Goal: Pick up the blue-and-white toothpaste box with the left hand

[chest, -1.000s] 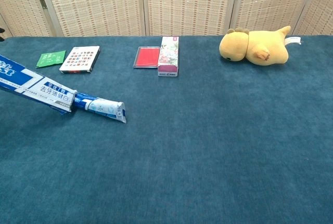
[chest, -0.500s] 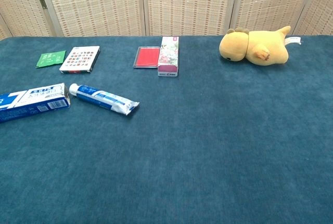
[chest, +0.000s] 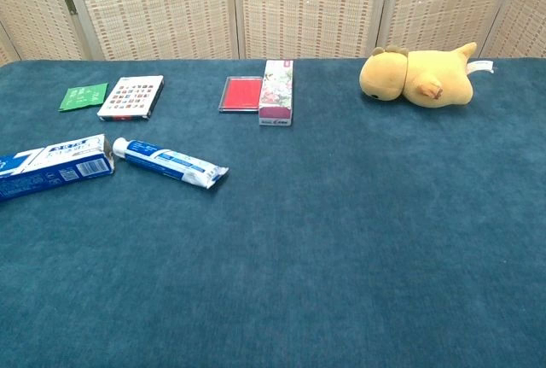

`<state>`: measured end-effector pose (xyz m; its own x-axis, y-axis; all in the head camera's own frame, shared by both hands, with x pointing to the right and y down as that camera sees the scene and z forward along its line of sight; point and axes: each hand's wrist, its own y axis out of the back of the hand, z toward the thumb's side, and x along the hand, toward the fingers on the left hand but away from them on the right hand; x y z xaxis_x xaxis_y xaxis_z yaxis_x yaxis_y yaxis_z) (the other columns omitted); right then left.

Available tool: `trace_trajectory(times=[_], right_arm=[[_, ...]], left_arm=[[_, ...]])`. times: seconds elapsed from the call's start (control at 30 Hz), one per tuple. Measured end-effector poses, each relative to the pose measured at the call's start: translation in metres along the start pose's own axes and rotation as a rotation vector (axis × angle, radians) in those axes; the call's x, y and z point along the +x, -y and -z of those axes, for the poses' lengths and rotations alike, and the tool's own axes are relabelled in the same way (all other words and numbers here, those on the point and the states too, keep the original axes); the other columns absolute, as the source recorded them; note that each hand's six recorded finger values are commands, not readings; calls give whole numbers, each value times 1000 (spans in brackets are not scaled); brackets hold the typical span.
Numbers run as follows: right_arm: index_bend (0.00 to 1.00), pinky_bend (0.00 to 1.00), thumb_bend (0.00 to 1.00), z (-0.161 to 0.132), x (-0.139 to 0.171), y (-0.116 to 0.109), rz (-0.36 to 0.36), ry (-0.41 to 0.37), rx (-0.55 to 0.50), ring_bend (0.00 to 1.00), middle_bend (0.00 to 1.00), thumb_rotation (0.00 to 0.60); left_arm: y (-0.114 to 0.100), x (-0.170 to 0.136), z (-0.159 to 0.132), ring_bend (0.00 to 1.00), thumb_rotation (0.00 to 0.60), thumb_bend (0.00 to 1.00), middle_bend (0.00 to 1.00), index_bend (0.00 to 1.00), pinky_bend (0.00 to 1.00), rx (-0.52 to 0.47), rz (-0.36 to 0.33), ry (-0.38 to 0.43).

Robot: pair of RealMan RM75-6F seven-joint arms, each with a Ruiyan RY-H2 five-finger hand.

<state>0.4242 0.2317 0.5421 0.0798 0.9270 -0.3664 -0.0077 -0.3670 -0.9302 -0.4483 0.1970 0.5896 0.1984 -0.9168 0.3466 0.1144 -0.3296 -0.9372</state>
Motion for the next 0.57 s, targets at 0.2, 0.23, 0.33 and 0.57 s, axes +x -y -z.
trace_trajectory(times=[0.2,0.23,0.33,0.57], right_arm=[[0,0,112,-2,-4,6,-18,5,19,0,0,600],[0,0,112,-2,-4,6,-19,5,22,0,0,600],[0,0,113,-4,-4,6,-17,2,26,0,0,600],[0,0,112,-4,-2,2,-1,-1,16,0,0,600]], left_arm=[[12,-38,25,0,600,160,91,107,0,-79,32,-152],[11,-40,28,0,600,160,91,104,0,-79,26,-166],[4,-49,39,0,600,160,91,93,0,-85,-6,-216],[-5,-60,39,0,600,160,91,89,0,-99,-40,-221]])
